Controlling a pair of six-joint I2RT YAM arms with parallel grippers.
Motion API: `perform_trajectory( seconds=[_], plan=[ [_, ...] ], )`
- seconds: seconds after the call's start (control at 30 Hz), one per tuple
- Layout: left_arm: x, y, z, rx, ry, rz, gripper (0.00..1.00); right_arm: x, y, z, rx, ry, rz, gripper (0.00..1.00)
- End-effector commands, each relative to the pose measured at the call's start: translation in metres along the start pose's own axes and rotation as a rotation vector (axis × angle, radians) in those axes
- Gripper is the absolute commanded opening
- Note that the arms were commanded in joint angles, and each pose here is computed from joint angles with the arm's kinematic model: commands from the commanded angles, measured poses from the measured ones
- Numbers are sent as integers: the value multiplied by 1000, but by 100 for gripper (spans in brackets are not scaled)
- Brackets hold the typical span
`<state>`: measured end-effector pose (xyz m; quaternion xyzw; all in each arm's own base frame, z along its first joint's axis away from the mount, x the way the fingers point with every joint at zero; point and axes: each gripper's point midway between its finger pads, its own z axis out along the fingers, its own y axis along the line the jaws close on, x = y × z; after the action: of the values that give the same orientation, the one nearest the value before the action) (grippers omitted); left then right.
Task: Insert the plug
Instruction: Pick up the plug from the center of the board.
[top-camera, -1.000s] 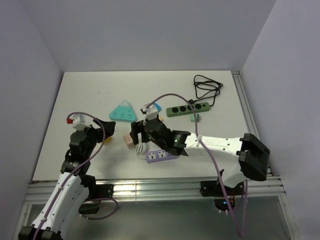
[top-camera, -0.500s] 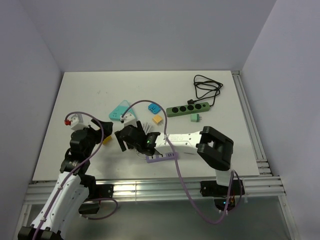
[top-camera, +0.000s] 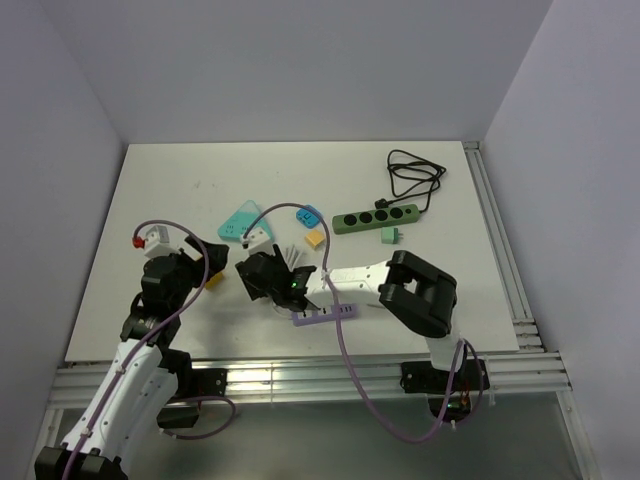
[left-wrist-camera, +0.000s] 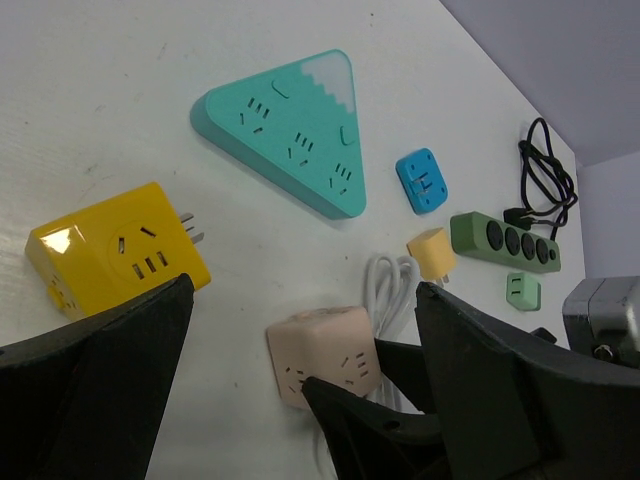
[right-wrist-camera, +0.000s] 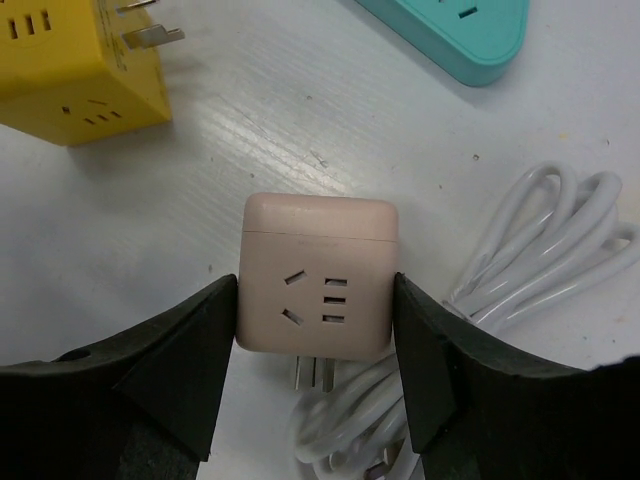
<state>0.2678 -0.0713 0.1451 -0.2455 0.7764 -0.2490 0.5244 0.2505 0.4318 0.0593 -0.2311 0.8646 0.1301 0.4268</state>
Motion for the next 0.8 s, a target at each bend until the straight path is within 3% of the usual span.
perform_trajectory(
  seconds=[0.0, 0.33, 0.43, 0.53, 0.6, 0.77],
  plan=[
    [-17, -25, -5, 79, -29, -11, 100, -9, 2, -1, -50, -58, 2, 66],
    [-10, -25, 1, 75, 13, -3, 99, 0, 7, 11, -77, -29, -43, 78],
    [-11, -25, 1, 76, 7, -2, 100, 2, 0, 10, -55, -54, -22, 62],
    [-8, -27, 3, 91, 18, -1, 100, -6, -8, -3, -55, -122, 5, 56],
    [-2, -29, 5, 105, 52, -1, 100, -29, -16, -16, -46, -228, 57, 55],
    [13, -39, 15, 149, 146, -13, 99, -25, -39, -37, -44, -345, 61, 55]
  ],
)
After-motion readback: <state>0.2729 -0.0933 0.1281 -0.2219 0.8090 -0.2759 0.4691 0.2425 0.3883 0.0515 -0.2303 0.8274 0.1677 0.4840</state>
